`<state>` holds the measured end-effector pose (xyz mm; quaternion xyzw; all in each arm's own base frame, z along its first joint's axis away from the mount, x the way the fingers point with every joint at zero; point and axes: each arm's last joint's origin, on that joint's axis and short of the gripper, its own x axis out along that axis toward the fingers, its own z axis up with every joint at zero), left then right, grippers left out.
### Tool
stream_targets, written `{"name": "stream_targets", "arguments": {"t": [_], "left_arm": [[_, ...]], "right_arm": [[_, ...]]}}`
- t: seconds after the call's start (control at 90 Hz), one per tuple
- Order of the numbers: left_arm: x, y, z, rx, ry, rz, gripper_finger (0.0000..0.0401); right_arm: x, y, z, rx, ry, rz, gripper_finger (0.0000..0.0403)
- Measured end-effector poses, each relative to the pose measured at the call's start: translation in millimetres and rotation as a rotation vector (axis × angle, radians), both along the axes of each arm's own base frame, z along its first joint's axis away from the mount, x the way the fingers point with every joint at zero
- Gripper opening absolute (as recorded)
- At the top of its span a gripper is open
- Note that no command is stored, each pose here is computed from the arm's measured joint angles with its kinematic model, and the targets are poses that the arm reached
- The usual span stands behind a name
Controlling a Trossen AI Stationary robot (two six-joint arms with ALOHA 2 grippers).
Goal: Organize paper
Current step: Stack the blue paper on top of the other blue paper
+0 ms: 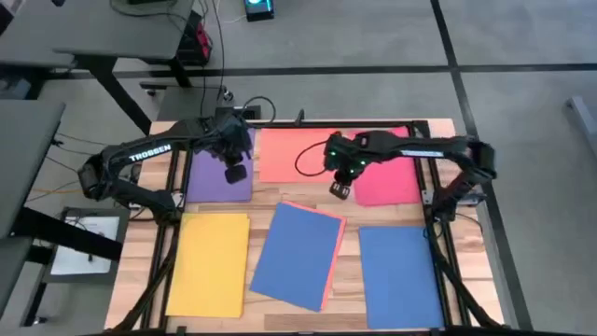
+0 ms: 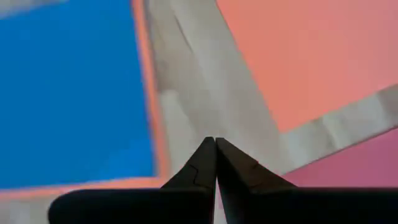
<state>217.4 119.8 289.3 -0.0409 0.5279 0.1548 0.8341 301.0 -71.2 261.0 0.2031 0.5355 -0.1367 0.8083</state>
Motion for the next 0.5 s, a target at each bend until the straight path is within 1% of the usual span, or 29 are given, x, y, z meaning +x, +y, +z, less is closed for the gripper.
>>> {"name": "stream_targets", "arguments": {"t": [0.078,0.122,0.222,0.289,0.378,0.5], "left_arm": [[6.5,-3.6,2.2,-0.060,-0.084,-0.022,0.0000],[11.2,-6.4,4.1,-0.084,-0.135,-0.039,0.0000],[23.0,-15.0,9.0,-0.092,-0.230,-0.070,0.0000],[30.7,-21.8,12.5,-0.089,-0.286,-0.083,0.0000],[42.4,-32.8,14.2,-0.100,-0.345,-0.102,0.0000],[59.4,-51.6,8.8,-0.152,-0.370,-0.122,0.0000]], "right_arm": [[-8.6,15.0,10.4,0.059,-0.046,-0.113,0.0000],[-13.8,22.5,11.6,0.103,-0.065,-0.189,0.0000],[-26.9,40.5,6.0,0.194,-0.083,-0.323,0.0013],[-35.3,52.3,-1.7,0.248,-0.101,-0.385,0.0034],[-43.3,68.3,-16.5,0.318,-0.138,-0.438,0.0074],[-47.7,87.3,-42.9,0.393,-0.191,-0.448,0.0129]]}}
